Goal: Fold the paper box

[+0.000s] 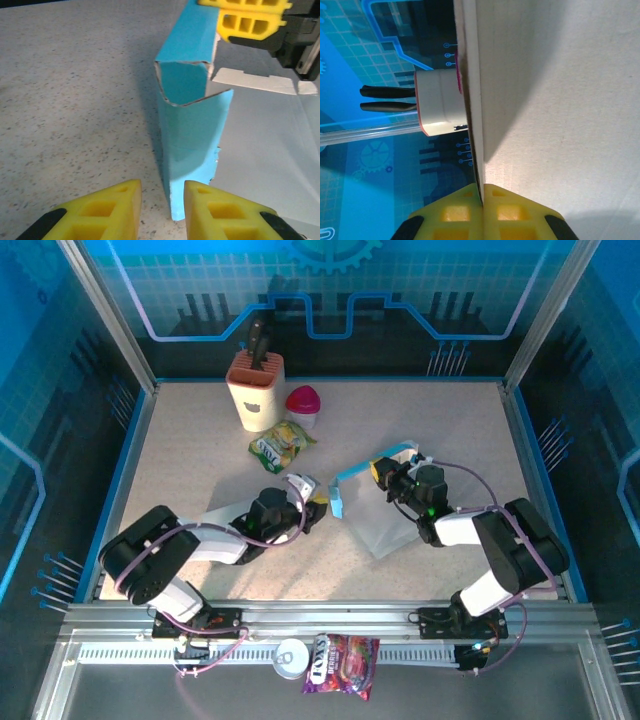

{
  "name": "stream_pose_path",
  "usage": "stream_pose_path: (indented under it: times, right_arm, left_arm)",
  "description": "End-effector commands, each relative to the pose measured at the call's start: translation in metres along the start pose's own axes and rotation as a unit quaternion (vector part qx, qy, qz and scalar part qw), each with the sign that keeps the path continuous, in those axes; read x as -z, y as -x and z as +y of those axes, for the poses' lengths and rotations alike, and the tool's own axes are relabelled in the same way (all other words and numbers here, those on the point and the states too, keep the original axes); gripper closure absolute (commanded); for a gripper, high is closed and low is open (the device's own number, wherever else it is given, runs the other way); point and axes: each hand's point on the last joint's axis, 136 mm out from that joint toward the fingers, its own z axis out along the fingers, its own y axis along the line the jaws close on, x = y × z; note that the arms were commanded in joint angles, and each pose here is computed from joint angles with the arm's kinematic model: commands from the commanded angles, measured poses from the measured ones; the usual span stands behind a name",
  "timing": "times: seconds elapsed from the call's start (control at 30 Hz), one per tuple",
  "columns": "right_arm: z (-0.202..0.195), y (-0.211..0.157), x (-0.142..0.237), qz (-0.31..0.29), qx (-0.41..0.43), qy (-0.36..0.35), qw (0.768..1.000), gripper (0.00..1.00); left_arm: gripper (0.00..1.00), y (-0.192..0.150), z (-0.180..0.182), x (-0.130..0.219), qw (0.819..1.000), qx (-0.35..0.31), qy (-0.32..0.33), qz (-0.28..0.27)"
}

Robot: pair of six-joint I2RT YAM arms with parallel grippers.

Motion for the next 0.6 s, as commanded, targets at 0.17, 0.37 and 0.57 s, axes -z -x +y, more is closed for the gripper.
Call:
stream_pose_path:
  times: [0.17,0.37,0.57]
  right_arm:
    - [0.011,-0.003,0.001,0.004,0.011,0.012,1.000,1.00]
    - [0.008,-0.006,0.000,0.008,0.007,0.011,1.000,1.00]
    - [0.009,-0.009,-0.001,0.010,0.006,0.014,1.000,1.00]
  left_arm:
    - [0.69,0.008,-0.010,-0.019,0.999,-0.020,-0.034,-0.020]
    - [0.69,0.011,-0.018,-0.028,0.998,-0.017,-0.054,-0.021]
    - [0.75,0.012,-0.020,-0.036,0.998,-0.018,-0.055,-0.019]
